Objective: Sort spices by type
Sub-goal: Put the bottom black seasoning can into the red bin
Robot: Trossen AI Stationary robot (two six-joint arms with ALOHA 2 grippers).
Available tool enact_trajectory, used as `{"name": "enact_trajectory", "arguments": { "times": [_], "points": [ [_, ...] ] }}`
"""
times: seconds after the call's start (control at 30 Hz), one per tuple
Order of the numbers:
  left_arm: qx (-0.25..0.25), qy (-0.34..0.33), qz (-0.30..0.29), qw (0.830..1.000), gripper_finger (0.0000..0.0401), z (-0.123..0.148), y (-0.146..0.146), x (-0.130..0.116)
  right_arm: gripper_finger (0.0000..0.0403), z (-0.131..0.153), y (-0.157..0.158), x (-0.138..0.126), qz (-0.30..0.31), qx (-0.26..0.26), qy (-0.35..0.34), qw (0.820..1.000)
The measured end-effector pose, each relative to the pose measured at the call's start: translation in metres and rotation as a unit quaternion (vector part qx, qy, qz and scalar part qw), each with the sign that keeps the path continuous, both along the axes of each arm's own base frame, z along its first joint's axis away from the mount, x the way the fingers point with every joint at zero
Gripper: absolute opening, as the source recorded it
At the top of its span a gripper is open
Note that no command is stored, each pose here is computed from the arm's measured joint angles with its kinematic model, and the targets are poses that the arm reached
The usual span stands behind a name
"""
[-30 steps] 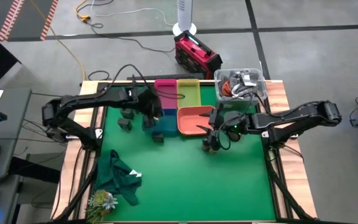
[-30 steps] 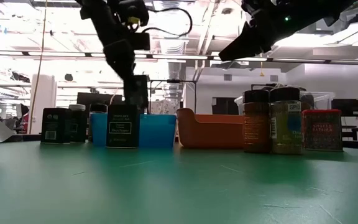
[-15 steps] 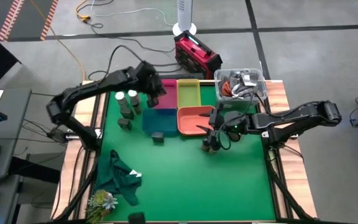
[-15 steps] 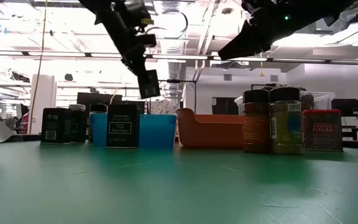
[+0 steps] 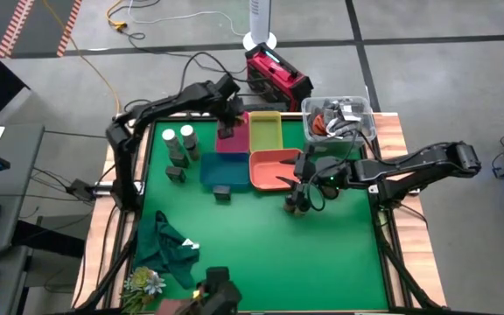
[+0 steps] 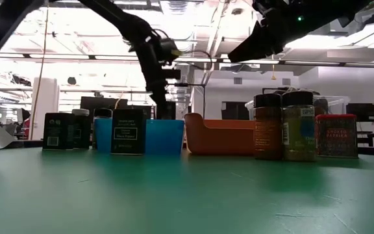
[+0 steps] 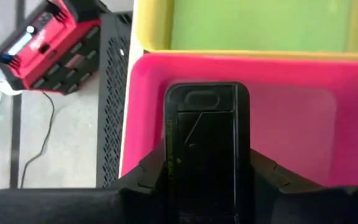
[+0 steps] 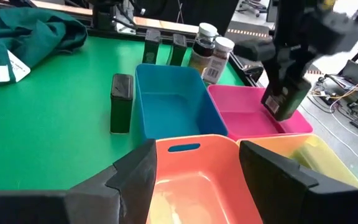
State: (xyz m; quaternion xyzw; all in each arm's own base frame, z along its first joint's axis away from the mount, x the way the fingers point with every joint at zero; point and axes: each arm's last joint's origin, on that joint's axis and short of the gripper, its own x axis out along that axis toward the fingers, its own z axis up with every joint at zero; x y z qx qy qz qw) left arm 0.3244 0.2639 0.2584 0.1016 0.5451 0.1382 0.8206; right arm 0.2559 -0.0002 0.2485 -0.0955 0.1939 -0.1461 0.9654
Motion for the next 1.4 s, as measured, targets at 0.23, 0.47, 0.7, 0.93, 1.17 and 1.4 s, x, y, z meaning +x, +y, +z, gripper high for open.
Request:
{"name": "enact_trajectory", "arguments": {
  "times": [0.23, 0.47, 0.7, 0.93, 1.17, 1.4],
  "points": [
    [-0.017, 0.033, -0.029, 0.999, 0.0125, -0.027, 0.017, 0.003, 0.026, -0.004, 0.001, -0.001, 0.0, 0.008, 0.003, 1.0],
    [-0.039, 0.013, -0.021, 0.999, 0.0129, -0.033, 0.031, -0.005, 0.026, -0.003, 0.007, -0.001, 0.013, 0.009, 0.001, 1.0],
    [-0.042, -0.001, -0.004, 0.999, 0.0159, -0.033, 0.036, -0.007, 0.026, -0.002, 0.007, -0.001, 0.013, 0.009, -0.007, 1.0],
    [-0.044, -0.003, 0.001, 0.999, 0.0206, -0.034, 0.035, -0.005, 0.026, -0.002, 0.007, -0.001, 0.013, 0.009, -0.006, 1.0],
    [0.014, 0.009, 0.0, 1.0, 0.022, -0.027, 0.037, -0.004, 0.026, -0.002, 0.007, -0.001, 0.013, 0.008, -0.006, 1.0],
    [0.018, 0.024, -0.03, 0.999, 0.022, -0.017, 0.027, 0.005, 0.026, -0.002, 0.007, -0.001, 0.013, 0.008, -0.005, 1.0]
  ]
}}
